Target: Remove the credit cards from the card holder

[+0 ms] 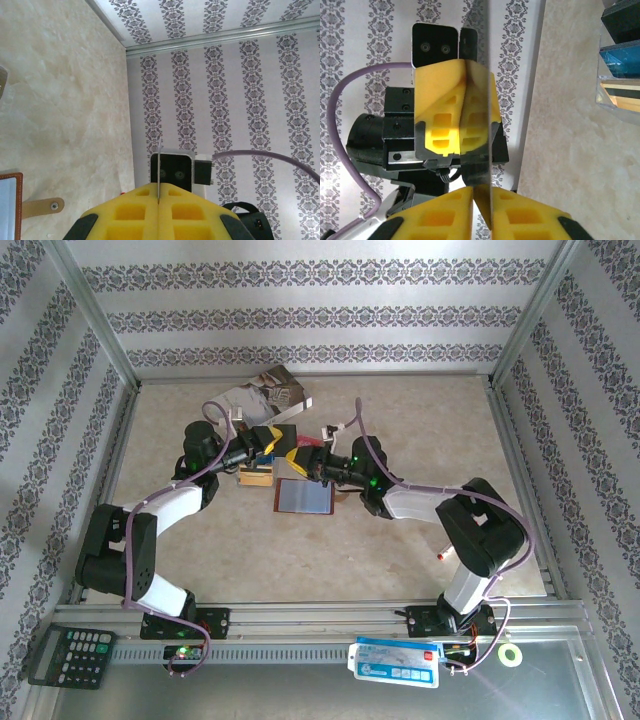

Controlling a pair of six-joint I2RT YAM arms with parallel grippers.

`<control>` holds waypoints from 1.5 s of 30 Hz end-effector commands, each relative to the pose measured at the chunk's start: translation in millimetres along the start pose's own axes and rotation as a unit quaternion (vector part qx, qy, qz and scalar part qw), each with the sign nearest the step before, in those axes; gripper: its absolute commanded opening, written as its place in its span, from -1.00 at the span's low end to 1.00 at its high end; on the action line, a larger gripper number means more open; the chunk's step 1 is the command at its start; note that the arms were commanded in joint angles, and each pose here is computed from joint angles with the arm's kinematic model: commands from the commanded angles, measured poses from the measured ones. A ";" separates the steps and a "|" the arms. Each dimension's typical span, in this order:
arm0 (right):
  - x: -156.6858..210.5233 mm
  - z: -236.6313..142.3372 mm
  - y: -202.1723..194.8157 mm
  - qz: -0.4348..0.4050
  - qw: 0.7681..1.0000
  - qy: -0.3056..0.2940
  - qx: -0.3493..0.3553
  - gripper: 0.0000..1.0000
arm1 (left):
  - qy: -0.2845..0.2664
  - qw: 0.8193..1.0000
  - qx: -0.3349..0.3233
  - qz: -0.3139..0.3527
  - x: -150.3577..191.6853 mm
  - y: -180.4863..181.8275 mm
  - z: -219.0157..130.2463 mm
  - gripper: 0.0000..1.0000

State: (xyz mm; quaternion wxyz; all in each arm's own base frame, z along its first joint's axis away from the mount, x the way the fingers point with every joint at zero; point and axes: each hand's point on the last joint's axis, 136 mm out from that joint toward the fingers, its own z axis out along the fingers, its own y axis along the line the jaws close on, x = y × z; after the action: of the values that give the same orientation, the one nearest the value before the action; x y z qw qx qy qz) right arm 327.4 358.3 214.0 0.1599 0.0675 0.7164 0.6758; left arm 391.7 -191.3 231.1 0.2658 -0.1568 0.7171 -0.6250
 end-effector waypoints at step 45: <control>-67.3 51.1 -66.5 -0.445 0.855 0.102 0.246 -1.00 | -0.185 0.942 -0.280 -0.006 -47.7 118.6 -167.0 0.93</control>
State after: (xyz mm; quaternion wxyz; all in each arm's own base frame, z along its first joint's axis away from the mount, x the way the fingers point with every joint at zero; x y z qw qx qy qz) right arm 408.3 381.6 168.5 0.3297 -0.2126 0.8293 0.3979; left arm 354.6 -13.2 139.4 0.3330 -0.3519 0.7898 -0.3761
